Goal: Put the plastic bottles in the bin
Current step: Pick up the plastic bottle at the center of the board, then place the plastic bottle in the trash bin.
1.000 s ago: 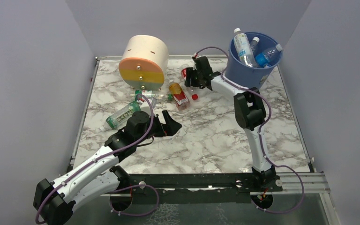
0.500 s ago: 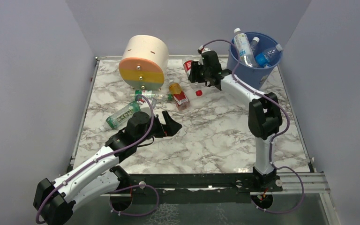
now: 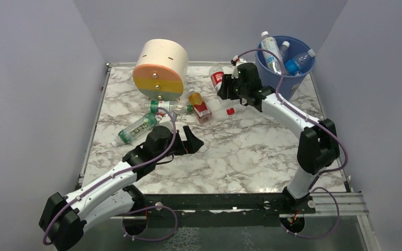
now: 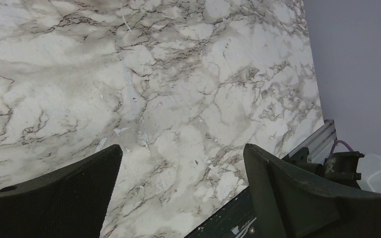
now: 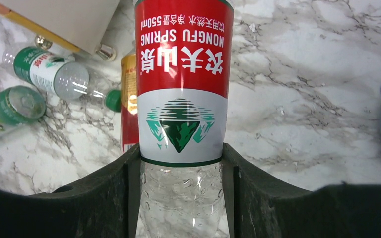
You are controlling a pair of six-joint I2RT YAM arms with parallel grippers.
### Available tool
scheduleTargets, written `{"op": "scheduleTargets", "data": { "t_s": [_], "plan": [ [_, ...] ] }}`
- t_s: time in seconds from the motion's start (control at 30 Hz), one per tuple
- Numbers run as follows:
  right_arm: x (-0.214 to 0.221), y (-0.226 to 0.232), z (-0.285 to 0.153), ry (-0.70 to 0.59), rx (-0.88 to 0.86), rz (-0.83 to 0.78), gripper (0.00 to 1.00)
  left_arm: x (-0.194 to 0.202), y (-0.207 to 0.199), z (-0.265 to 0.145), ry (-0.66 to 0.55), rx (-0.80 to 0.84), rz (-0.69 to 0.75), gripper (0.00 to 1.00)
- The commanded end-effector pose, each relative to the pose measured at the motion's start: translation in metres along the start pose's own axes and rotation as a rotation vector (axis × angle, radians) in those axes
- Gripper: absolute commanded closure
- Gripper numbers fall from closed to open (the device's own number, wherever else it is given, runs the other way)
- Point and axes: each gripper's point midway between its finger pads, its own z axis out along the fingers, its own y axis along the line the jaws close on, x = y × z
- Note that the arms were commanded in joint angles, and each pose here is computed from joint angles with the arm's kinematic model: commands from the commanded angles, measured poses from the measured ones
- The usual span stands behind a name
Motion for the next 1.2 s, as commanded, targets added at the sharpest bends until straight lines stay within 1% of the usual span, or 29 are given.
{"op": "scheduleTargets", "data": {
  "t_s": [0.0,0.4,0.67,0.8,0.9,1.0,1.1,1.17],
  "plan": [
    [0.000,0.009,-0.026,-0.024,-0.038,-0.005,0.44,-0.009,-0.006,0.006,-0.032,0.019,0.004,0.01],
    [0.048,0.016,-0.081,0.030,-0.104,0.021,0.44,-0.022,-0.023,0.026,-0.026,0.053,0.042,0.01],
    [0.067,0.018,-0.109,0.053,-0.133,0.046,0.44,-0.034,-0.037,0.037,-0.030,0.079,0.075,0.01],
    [0.055,0.024,-0.125,0.033,-0.148,0.054,0.44,-0.036,-0.041,0.039,-0.026,0.098,0.103,0.01],
    [0.039,0.031,-0.138,0.011,-0.164,0.059,0.44,-0.039,-0.036,0.037,-0.024,0.068,0.132,0.01],
    [0.022,0.035,-0.148,-0.016,-0.162,0.059,0.44,-0.041,-0.032,0.033,-0.033,0.067,0.127,0.01],
    [0.001,0.040,-0.158,-0.060,-0.169,0.062,0.44,-0.036,-0.032,0.030,-0.027,0.095,0.118,0.01],
    [-0.014,0.043,-0.164,-0.090,-0.168,0.063,0.44,-0.027,-0.032,0.032,0.005,0.112,0.114,0.01]
  ]
}}
